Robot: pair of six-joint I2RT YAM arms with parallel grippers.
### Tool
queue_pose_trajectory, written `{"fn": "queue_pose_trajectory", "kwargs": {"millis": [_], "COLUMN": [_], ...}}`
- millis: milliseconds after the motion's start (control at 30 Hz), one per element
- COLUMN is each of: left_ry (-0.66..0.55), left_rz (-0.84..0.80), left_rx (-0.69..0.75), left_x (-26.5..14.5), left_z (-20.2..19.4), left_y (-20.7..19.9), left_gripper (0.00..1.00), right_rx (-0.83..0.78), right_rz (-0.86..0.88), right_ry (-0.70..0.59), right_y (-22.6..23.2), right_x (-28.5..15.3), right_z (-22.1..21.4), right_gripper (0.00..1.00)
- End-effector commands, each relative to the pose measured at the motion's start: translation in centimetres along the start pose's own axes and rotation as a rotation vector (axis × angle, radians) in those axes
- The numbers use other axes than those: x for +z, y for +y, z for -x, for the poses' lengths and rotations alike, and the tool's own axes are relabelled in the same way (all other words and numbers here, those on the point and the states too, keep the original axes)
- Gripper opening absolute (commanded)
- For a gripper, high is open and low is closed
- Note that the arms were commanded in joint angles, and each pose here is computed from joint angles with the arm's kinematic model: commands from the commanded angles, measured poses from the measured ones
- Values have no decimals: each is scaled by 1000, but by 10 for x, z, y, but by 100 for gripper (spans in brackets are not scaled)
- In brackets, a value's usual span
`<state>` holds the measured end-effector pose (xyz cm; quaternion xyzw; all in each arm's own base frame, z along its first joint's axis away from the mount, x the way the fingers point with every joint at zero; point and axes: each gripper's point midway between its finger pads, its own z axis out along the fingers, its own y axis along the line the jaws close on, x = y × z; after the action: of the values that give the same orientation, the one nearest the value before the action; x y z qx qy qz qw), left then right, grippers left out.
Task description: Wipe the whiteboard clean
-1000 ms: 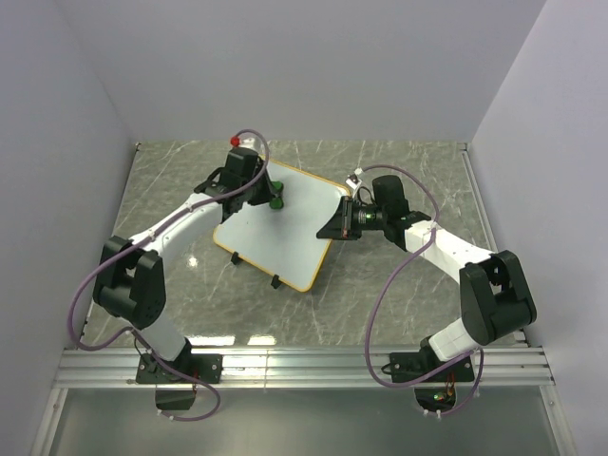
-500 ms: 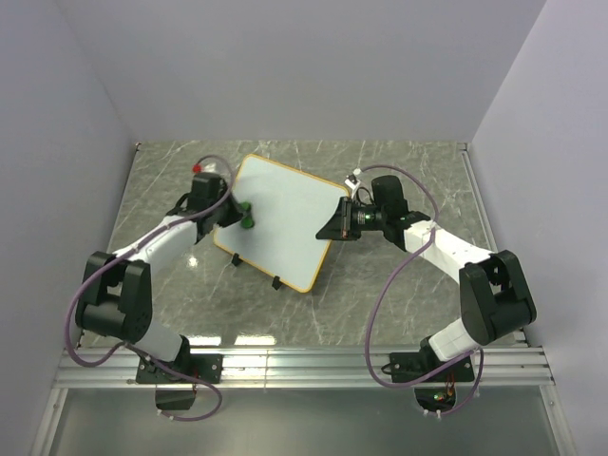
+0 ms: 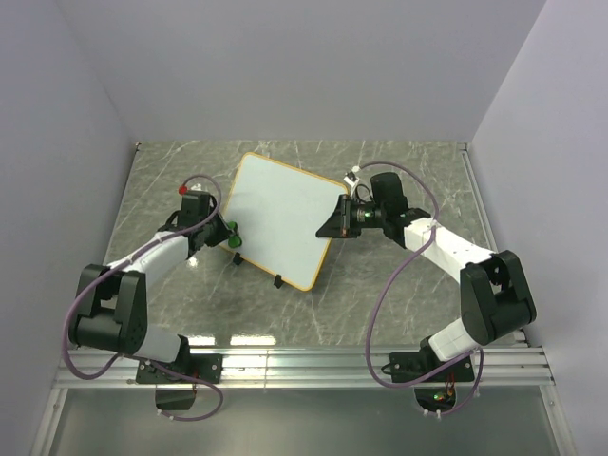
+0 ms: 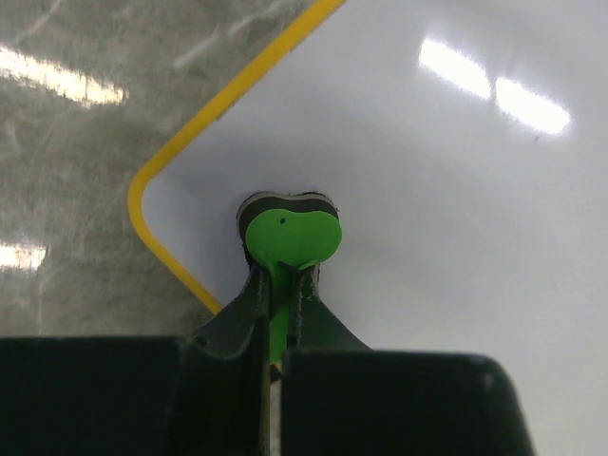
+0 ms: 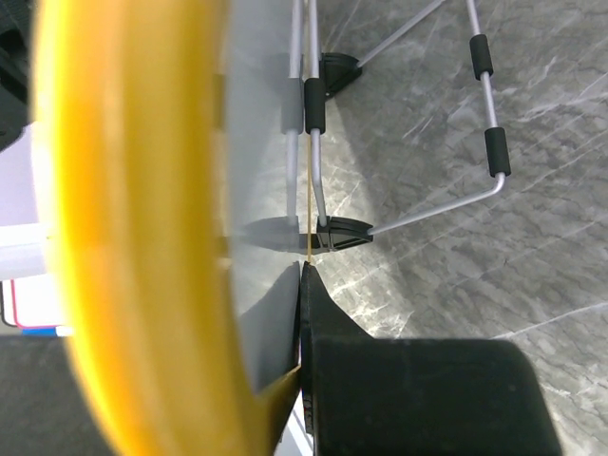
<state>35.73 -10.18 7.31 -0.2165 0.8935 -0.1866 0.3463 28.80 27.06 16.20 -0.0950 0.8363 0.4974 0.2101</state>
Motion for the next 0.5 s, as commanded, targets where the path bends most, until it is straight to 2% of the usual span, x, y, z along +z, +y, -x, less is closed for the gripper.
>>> {"fn": "queue_pose_trajectory", "kwargs": {"millis": [0,33,67,100,133,233,267,333,467], "left_ry": [6,10,-14,-42,-44,-57,-65,-68,-129], "left_rz": [-14,-6,-21,-36,-27,-27,-30,-14,31], "left_rx": [20,25,30,35,35,33,33,35,44], "left_x": [-26,-33,-42,-51,-58,-71,-77,-82,-104], "left_z": [15,18,28,41,43,50,51,48,56], "left_y": [-24,-26,-34,-44,-44,-49,-49,-43,-31], "left_gripper": [0,0,0,1,0,0,0,0,0], "right_rx": [31,28,25,24,24,30,31,34,24], "right_rz": [-11,-18,-28,-36,-46,-64,-67,-81,-121], "right_ry": [47,50,43,41,43,43,42,33,13], "right_y": [3,1,-1,-2,-5,-13,-14,-19,-25], "right_x": [2,2,2,2,1,2,2,1,-3], "right_z": [-7,-9,-9,-10,-12,-17,-19,-21,-22], "right_gripper": [2,9,31,42,65,84,94,99,100]}}
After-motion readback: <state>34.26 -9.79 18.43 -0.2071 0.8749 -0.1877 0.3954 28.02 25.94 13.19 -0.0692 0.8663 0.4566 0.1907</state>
